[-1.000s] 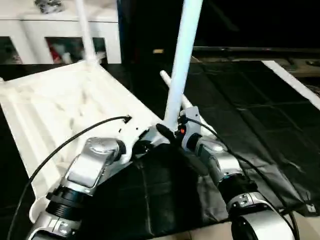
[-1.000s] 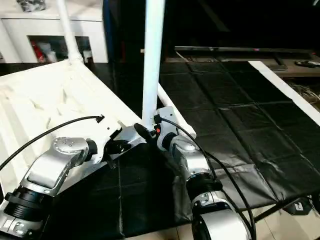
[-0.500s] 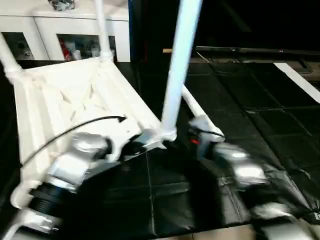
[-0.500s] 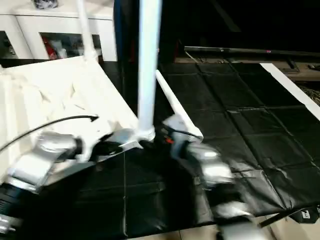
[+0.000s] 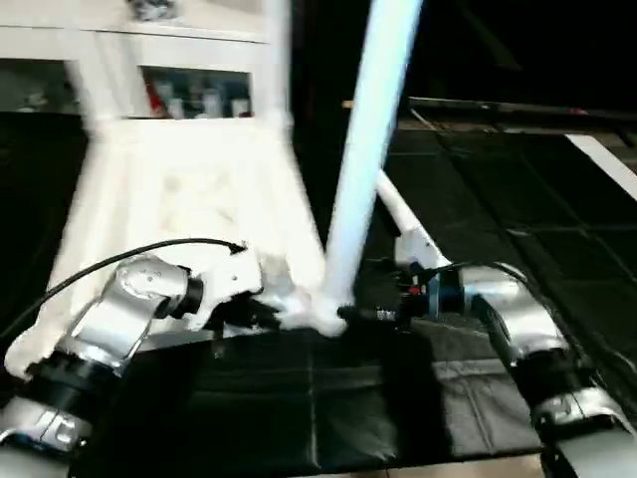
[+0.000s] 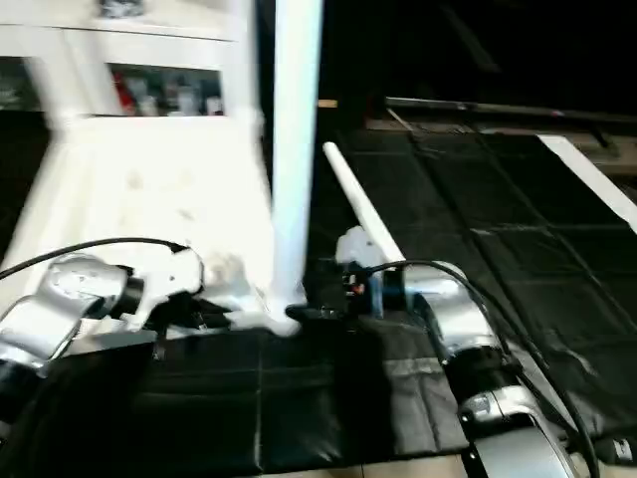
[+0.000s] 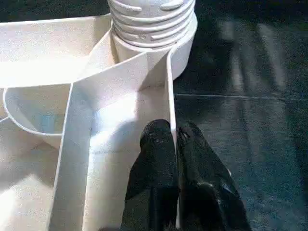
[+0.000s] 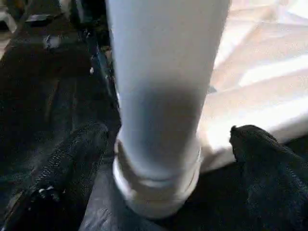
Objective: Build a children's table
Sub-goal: Rotate leg to tighten
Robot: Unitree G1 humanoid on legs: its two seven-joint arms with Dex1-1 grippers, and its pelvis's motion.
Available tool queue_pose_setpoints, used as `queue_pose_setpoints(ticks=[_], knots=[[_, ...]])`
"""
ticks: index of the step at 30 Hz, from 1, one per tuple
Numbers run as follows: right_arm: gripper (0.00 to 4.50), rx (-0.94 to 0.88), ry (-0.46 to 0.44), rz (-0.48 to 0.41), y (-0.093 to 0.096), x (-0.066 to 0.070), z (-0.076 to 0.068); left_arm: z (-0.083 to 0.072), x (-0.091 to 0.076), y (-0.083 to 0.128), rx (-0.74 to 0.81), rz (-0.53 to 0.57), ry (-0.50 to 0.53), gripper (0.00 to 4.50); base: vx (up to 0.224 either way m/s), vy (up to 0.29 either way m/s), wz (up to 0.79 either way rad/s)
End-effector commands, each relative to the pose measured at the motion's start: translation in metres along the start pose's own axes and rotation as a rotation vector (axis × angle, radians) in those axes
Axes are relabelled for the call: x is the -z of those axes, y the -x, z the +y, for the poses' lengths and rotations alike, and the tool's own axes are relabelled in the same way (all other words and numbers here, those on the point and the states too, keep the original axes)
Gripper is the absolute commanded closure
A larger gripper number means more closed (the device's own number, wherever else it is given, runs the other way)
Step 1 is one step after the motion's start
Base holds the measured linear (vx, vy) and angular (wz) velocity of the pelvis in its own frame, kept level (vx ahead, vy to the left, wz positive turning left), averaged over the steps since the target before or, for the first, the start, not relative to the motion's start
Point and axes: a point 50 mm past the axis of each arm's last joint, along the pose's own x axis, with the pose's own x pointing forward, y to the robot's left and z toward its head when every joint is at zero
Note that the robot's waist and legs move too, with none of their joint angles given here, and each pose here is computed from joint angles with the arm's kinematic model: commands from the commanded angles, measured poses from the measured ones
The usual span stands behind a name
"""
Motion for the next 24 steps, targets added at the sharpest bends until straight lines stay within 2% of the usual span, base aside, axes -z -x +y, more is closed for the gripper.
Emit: queue_pose_setpoints(ticks=[1,8,9,12,15,18,19,24], knots=[[0.09,-0.044,0.030,0.023,-0.0028,-0.0014,0.0004,-0.0016,-0.0141,-0.0076,0.090,-0.010,-0.092,4.50,0.000,0.000,0.00],[0.09,-0.136,0.027,0.036,-0.0092,0.0006,0.0063,0.0003,-0.0145,-0.0087,0.120,-0.001,-0.118,4.50,0.000,0.000,0.00],[0.35,-0.141,0.026,0.036,-0.0097,0.0011,0.0067,0.0004,-0.0142,-0.0087,0.127,0.003,-0.124,4.50,0.000,0.000,0.00],[0.49,-0.150,0.015,0.035,-0.0091,0.0028,0.0059,0.0008,-0.0133,-0.0082,0.145,0.011,-0.136,4.50,0.000,0.000,0.00],[0.86,-0.155,0.007,0.033,-0.0074,0.0034,0.0053,0.0013,-0.0128,-0.0081,0.151,0.013,-0.140,4.50,0.000,0.000,0.00],[0.97,-0.169,-0.008,0.033,-0.0055,0.0045,0.0063,0.0021,-0.0123,-0.0080,0.156,0.015,-0.142,4.50,0.000,0.000,0.00],[1.21,-0.172,-0.011,0.034,-0.0051,0.0050,0.0065,0.0022,-0.0121,-0.0080,0.158,0.016,-0.142,4.50,0.000,0.000,0.00],[1.59,-0.178,-0.024,0.037,-0.0041,0.0070,0.0072,0.0026,-0.0113,-0.0077,0.163,0.017,-0.143,4.50,0.000,0.000,0.00]])
